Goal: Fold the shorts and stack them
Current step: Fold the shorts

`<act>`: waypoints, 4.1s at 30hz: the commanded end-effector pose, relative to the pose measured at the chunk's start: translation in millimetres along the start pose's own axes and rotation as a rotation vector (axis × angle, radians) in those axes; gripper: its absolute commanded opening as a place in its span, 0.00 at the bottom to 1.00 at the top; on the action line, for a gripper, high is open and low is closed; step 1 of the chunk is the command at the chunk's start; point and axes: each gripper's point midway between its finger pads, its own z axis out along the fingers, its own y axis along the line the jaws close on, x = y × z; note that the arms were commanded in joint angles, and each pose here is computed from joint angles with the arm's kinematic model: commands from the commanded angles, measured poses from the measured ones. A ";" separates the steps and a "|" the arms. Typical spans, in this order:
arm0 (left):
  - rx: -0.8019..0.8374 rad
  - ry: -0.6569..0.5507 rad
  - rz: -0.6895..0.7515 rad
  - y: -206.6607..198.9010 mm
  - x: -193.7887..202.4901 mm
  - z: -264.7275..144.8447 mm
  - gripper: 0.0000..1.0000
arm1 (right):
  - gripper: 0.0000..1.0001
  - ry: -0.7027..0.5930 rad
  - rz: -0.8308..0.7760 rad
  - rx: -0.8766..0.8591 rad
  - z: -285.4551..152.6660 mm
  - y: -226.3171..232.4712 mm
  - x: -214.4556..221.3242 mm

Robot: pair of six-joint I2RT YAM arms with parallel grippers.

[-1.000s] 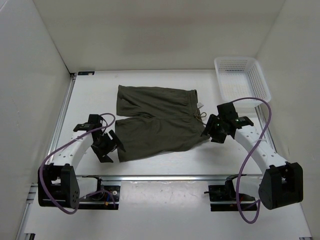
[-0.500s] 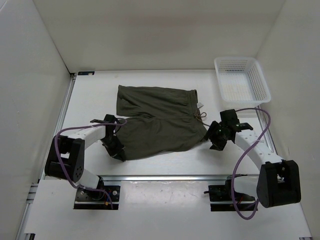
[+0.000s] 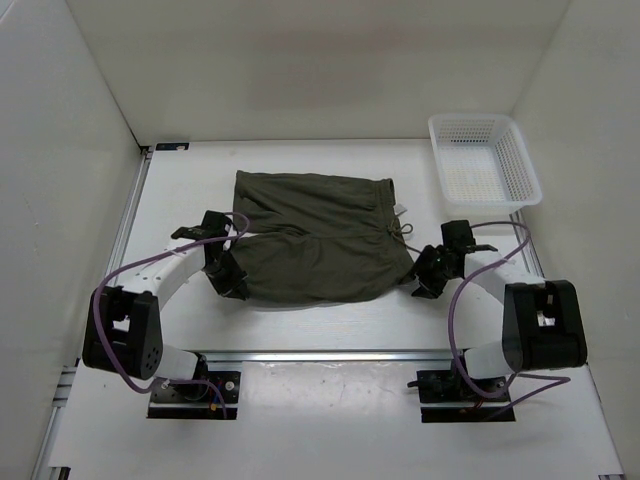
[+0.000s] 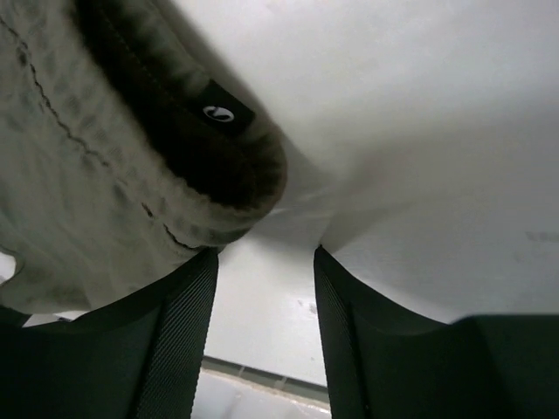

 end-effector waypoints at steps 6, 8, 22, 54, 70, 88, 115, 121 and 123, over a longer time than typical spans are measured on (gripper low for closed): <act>-0.018 -0.040 0.007 -0.7 -8.2 -8.1 0.10 | 0.48 -0.100 -0.080 -0.027 9.8 33.3 -45.7; -0.009 -0.062 0.009 -5.3 -14.1 -12.3 0.10 | 0.46 -0.117 -0.086 -0.041 5.5 39.2 -50.1; -0.021 -0.063 0.008 -11.2 -21.7 -15.0 0.10 | 0.48 -0.142 -0.106 -0.073 15.7 56.1 -62.7; 0.082 -0.335 0.077 -58.9 -101.8 -128.4 0.10 | 0.00 -0.391 -0.249 0.063 -114.9 76.0 -95.1; 0.191 -0.378 0.058 -152.3 -300.2 -86.0 0.10 | 0.00 -0.460 -0.264 0.056 -53.0 175.4 -241.7; 0.291 -0.379 0.166 -149.6 -284.0 -87.4 0.87 | 0.88 -0.406 -0.216 0.012 -42.0 166.5 -225.5; 0.236 -0.097 0.184 -136.0 -233.3 40.6 0.10 | 0.21 -0.199 -0.144 0.057 69.0 130.0 -202.9; 0.227 -0.149 0.154 -125.4 -252.5 24.5 0.10 | 0.00 -0.203 -0.160 0.085 51.1 115.5 -187.0; 0.220 -0.148 0.162 -115.1 -247.2 18.2 0.10 | 0.00 -0.175 -0.164 0.109 51.0 100.7 -172.2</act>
